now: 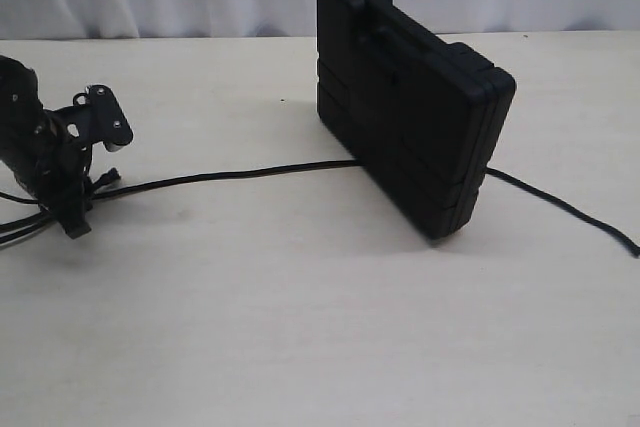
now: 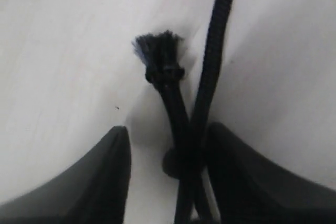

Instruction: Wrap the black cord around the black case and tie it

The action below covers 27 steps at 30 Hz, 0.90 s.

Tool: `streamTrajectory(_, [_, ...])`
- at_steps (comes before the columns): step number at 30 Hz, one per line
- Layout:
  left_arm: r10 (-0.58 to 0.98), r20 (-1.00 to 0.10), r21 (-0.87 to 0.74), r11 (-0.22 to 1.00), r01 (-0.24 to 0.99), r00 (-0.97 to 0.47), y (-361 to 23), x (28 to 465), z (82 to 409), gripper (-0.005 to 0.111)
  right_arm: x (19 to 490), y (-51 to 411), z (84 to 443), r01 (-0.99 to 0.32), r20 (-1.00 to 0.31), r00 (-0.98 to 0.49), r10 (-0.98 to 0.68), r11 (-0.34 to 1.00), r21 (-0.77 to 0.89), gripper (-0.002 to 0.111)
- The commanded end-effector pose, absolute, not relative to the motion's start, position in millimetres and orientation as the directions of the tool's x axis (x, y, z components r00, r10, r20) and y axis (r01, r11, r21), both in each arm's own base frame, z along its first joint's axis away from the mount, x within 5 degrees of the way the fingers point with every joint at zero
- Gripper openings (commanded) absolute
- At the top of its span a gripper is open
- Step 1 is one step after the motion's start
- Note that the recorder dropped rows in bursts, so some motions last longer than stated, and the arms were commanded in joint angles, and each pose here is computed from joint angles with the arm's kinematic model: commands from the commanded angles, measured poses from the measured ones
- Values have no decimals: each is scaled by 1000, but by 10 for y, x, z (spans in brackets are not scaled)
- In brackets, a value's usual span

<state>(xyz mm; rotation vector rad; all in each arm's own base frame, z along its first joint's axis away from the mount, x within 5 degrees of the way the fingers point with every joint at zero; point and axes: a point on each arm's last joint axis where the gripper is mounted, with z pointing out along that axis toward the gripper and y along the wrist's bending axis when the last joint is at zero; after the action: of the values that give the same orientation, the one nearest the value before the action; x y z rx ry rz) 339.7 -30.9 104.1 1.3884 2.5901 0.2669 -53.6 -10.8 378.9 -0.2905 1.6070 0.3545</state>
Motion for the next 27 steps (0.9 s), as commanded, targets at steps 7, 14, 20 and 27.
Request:
streamTrajectory(7, [754, -36, 89, 656, 750, -655, -347, 3250, 893, 0, -525, -101, 3769, -393, -997, -75, 18, 919, 46, 4])
streamTrajectory(14, [164, -262, -359, 898, 254, -951, -834, 3447, 1109, 0, -531, -88, 3768, -406, -996, -81, 26, 912, 57, 4])
streamTrajectory(20, [-145, -201, -618, 786, 10, -969, -1189, 3482, 1233, 22, -532, -86, 3766, -409, -996, -84, 28, 911, 60, 4])
streamTrajectory(27, [187, -348, -530, 769, 357, -919, -1362, 3455, 1310, 55, -532, -86, 3766, -409, -996, -84, 28, 911, 60, 4])
